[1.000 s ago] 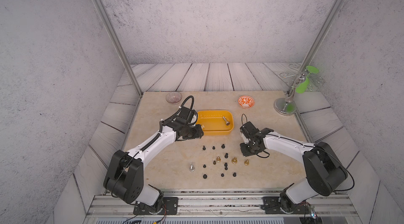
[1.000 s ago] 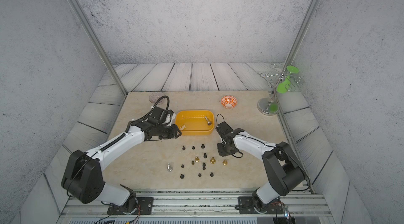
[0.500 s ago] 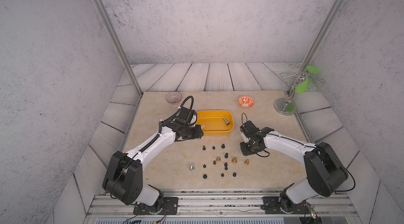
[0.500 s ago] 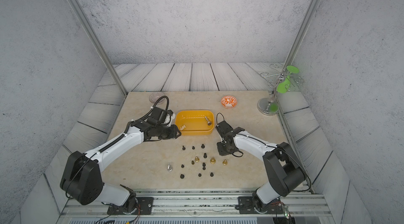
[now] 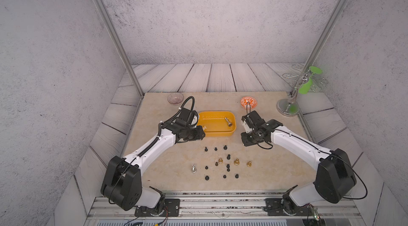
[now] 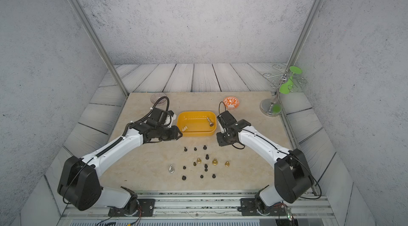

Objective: Put the chess pieces into the storage box
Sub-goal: Pick up the chess piece at the center of the board, then place the chess piece in the storage box.

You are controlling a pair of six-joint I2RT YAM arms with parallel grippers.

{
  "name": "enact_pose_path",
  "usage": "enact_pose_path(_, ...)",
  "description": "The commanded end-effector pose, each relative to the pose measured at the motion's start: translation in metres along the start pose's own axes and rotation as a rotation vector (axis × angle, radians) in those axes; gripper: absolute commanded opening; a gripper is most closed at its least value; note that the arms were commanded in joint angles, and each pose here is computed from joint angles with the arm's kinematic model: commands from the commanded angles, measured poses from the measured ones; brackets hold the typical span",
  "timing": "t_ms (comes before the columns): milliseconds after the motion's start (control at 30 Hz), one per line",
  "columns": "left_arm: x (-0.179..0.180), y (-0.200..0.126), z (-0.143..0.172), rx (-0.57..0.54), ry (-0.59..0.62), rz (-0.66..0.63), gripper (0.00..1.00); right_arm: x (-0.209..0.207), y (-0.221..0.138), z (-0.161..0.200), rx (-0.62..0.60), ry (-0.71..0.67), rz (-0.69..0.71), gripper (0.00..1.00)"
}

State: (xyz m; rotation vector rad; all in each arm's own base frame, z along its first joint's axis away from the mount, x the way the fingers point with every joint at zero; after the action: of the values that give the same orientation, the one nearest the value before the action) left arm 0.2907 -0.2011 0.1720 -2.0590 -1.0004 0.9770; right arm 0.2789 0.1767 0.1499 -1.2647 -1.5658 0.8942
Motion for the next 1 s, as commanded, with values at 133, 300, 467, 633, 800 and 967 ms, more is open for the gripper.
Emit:
enact_pose_path(133, -0.002, -0.005, 0.003, 0.003, 0.008, 0.018, 0.34, 0.019, -0.016, -0.021, -0.027, -0.025, -0.062, 0.16)
enact_pose_path(300, -0.005, -0.005, 0.001, -0.002, 0.013, 0.035, 0.34, 0.031, -0.016, -0.035, -0.024, -0.043, -0.086, 0.16)
enact_pose_path(467, -0.005, -0.007, 0.001, -0.007, 0.014, 0.036, 0.34, 0.042, -0.019, -0.049, -0.037, -0.056, -0.112, 0.16)
enact_pose_path(633, -0.004, -0.007, 0.006, -0.006, 0.008, 0.033, 0.34, 0.050, -0.019, -0.059, -0.041, -0.067, -0.131, 0.15)
enact_pose_path(800, -0.003, -0.008, 0.008, -0.005, 0.007, 0.031, 0.34, 0.060, -0.019, -0.069, -0.046, -0.078, -0.157, 0.15)
enact_pose_path(967, -0.003, -0.012, 0.009, -0.014, 0.002, 0.027, 0.34, 0.067, -0.017, -0.078, -0.051, -0.088, -0.175, 0.15)
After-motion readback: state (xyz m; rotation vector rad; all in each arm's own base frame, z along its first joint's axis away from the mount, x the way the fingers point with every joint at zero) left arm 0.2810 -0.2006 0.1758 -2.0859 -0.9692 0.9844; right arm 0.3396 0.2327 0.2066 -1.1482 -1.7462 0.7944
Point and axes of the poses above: each gripper's point midway between its finger pads, its own y axis out along the fingers, its own x axis along the line the jaws close on, z = x × y, the point moved 3 cm from there along -y, back along the fingers, and after that the axes turned 15 degrees about y, right-handed, at the moved point
